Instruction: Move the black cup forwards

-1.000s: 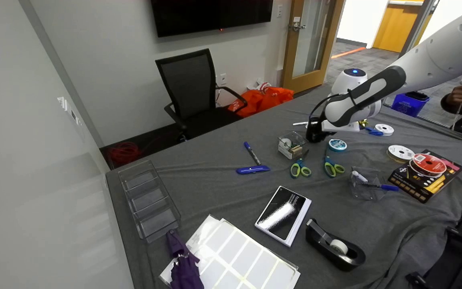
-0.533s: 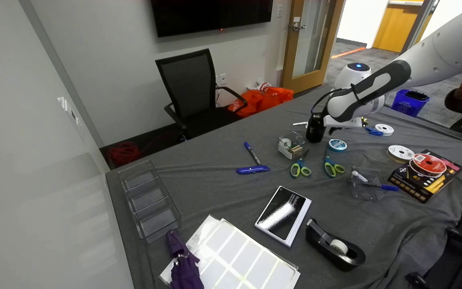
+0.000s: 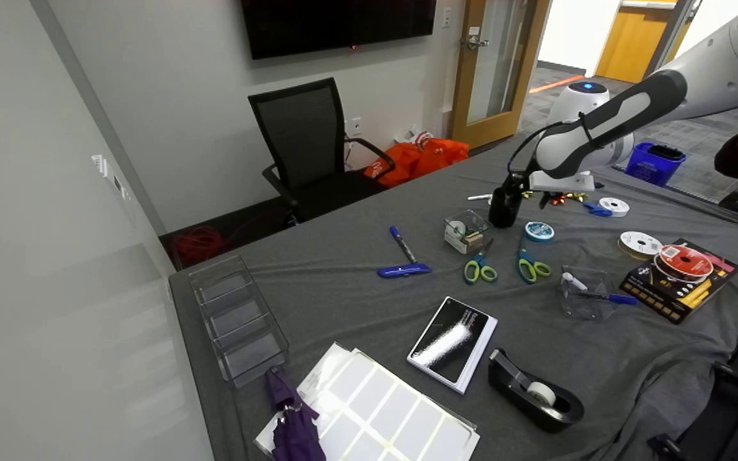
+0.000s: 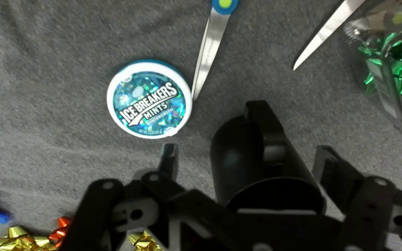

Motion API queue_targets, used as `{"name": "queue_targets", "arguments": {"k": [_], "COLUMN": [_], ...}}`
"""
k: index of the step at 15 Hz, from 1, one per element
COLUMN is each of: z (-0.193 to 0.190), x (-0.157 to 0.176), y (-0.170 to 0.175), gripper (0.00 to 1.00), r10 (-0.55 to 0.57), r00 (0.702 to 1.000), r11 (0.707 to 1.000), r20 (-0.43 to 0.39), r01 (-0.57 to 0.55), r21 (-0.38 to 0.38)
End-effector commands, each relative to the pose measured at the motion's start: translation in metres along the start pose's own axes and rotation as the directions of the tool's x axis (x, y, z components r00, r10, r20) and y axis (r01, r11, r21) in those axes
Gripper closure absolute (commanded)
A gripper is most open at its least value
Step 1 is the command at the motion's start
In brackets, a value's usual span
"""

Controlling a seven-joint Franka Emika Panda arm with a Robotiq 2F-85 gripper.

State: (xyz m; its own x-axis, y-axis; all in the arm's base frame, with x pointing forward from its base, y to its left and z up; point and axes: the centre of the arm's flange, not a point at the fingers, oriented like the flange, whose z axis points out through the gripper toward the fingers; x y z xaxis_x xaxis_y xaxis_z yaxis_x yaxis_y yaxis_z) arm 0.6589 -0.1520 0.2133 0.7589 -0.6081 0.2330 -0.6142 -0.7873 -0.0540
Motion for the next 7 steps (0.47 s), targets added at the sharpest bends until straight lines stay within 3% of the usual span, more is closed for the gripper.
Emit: {"name": "queue_targets", "arguments": {"k": [1,7], "z": [-0.032,-0.058], "x": [-0.016,-0.019], "y": [0.016,0.038], "gripper": [0.00,0.00], "r10": [-0.011,-0.022], "r00": [0.998,0.998], "r11": [1.000,1.000], "r20": [0.054,0.061], "r01": [0.010,0.020], "r21": [0.008,0.024]}}
